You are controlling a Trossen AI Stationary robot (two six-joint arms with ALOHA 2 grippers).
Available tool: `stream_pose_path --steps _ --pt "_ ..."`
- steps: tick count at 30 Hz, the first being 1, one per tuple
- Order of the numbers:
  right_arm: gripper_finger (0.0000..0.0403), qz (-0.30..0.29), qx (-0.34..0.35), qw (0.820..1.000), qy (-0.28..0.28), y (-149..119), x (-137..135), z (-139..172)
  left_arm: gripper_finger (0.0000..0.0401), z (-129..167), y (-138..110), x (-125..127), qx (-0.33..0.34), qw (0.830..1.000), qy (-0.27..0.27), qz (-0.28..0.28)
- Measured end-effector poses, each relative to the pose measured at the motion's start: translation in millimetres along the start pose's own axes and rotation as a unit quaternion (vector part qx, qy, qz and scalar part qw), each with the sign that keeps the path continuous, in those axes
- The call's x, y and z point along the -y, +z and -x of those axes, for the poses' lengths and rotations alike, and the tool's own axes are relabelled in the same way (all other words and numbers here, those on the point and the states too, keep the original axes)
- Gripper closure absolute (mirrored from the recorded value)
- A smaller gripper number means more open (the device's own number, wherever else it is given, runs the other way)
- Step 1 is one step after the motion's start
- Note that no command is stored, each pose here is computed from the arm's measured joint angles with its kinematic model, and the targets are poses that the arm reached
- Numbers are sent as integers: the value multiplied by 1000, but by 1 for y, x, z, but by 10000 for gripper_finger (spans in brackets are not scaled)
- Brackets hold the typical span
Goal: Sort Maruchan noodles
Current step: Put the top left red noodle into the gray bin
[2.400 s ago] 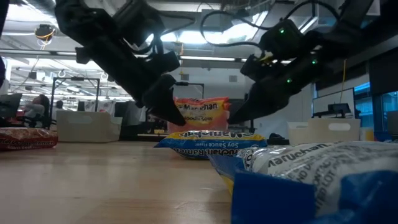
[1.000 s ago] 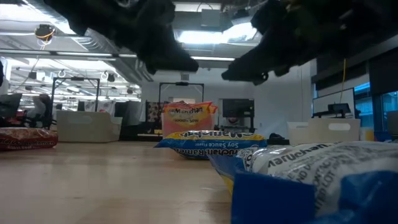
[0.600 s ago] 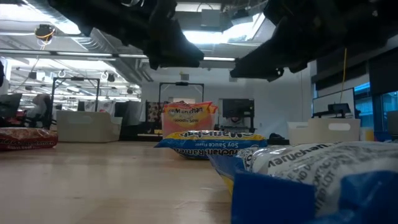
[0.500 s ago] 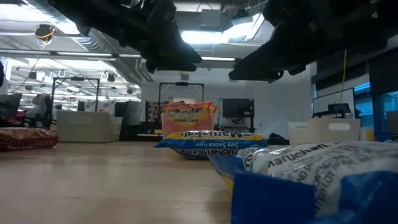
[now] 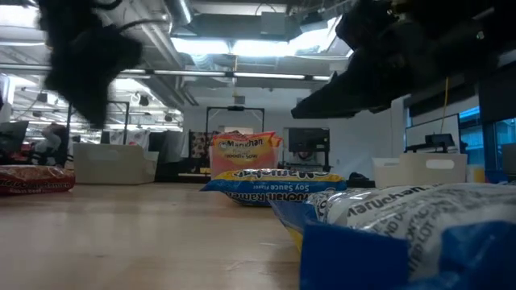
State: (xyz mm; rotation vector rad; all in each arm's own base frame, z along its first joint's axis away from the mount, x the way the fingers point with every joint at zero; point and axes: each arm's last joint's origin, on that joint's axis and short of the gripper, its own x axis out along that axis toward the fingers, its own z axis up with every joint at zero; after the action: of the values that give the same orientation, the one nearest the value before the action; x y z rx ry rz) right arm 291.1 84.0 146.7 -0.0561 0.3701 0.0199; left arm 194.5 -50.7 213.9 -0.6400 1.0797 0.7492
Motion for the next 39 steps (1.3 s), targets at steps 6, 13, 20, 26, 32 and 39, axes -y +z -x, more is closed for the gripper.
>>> stream_pose_path --steps 6,13,20,26,32,39 --pt "226 6 -15 1000 -3 -5 0 -2 251 -23 -21 -18 -88 989 105 49" --pt "226 4 -11 1000 -2 -5 0 -2 252 -47 -22 -18 -103 984 142 34" --pt "226 4 -11 1000 -2 -5 0 -2 252 -50 -14 -6 -91 992 90 7" --pt "226 3 -9 1000 -2 -4 0 -2 252 -47 -10 14 -65 998 6 -24" --pt "226 3 -10 1000 -2 -4 0 -2 252 -45 -5 38 -37 991 -118 -53" --pt "226 4 -11 1000 -2 -5 0 -2 252 -22 9 44 -53 981 -160 -101"
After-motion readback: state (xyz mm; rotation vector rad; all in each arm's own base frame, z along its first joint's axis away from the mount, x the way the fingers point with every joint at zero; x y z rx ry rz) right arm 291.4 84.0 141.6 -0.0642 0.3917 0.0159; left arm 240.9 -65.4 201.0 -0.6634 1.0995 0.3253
